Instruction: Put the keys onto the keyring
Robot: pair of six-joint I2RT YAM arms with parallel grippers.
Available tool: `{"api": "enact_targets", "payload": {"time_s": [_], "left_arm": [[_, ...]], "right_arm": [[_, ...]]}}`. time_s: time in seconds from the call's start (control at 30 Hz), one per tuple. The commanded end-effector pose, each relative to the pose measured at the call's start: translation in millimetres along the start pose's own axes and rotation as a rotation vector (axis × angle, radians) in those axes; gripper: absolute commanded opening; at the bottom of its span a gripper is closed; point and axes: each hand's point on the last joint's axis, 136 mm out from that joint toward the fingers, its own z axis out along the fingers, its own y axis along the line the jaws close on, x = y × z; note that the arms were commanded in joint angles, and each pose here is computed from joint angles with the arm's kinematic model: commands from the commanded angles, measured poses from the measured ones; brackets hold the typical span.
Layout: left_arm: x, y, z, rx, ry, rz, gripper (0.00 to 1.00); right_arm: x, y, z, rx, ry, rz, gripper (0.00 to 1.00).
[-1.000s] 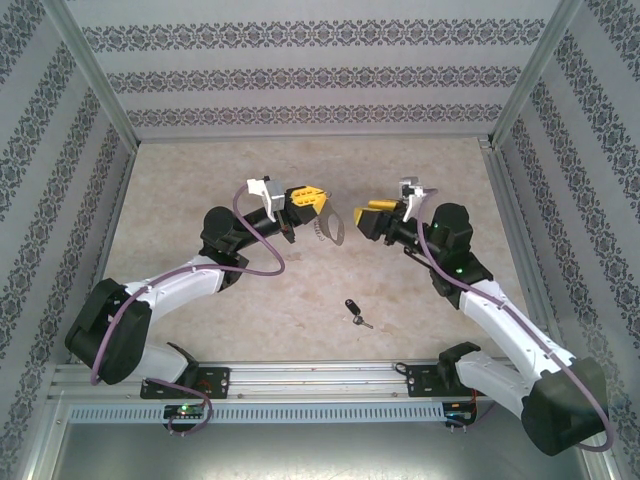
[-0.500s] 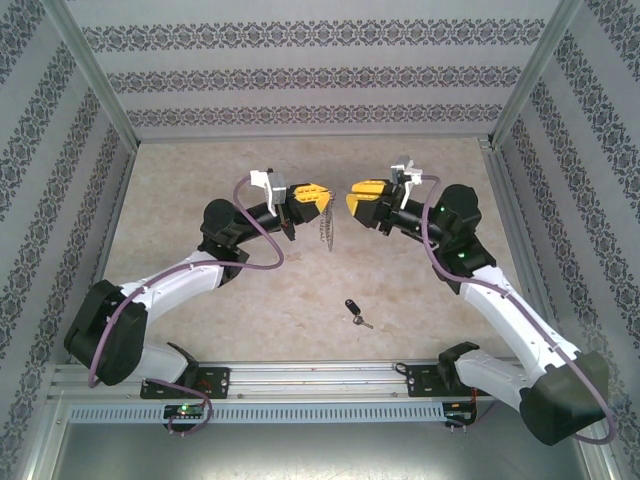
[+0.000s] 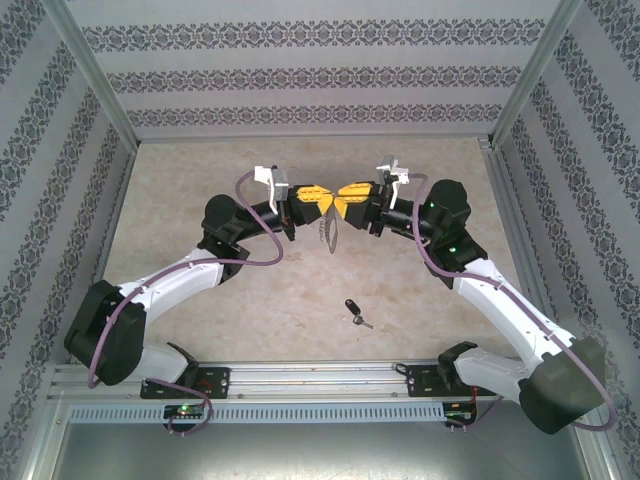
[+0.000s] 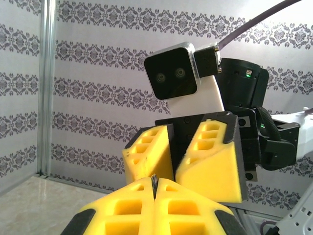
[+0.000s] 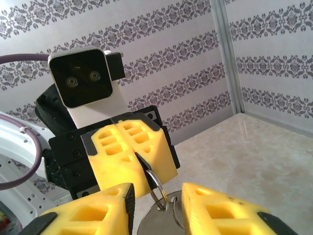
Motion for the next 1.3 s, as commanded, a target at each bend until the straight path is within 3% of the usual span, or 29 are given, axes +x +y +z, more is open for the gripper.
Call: {"api": "enact_targets", "payload": {"time_s": [0.0,0.37,0.63,0.73,0.87,1.0,1.27], "left_arm": [[-16,-12,6,0.053,-0.023,0.014,0.00],[-18,-14,6,0.061,-0.034,0.003,0.00],[-24,-14,6,0.052,-0.053,-0.015,0.00],[-31,-8,1,-0.013,-0.082,-0.025,0.23],[-40,2,-8,-0.129,-0.091,-0.072,0.41],[-44,6,-13,-0.198,-0.058,-0.139,0.47],[-38,-3,-4,-0.104,-0.045,-0.225,0.44]], "right_arm": [[-15,15,4,-0.058,-0.024,-0.063,0.28],[-12,22,6,-0.106,-0.003,-0.059,0.00],[-10,18,2,-0.075,-0.019,-0.068,0.00],[-16,11,-4,-0.048,-0.054,-0.063,0.00],[-26,8,-14,-0.049,-0.111,-0.045,0.00],[-37,11,-18,-0.063,-0.157,-0.046,0.00],[-66,17,-20,-0.120,-0.303,-0.008,0.00]]}}
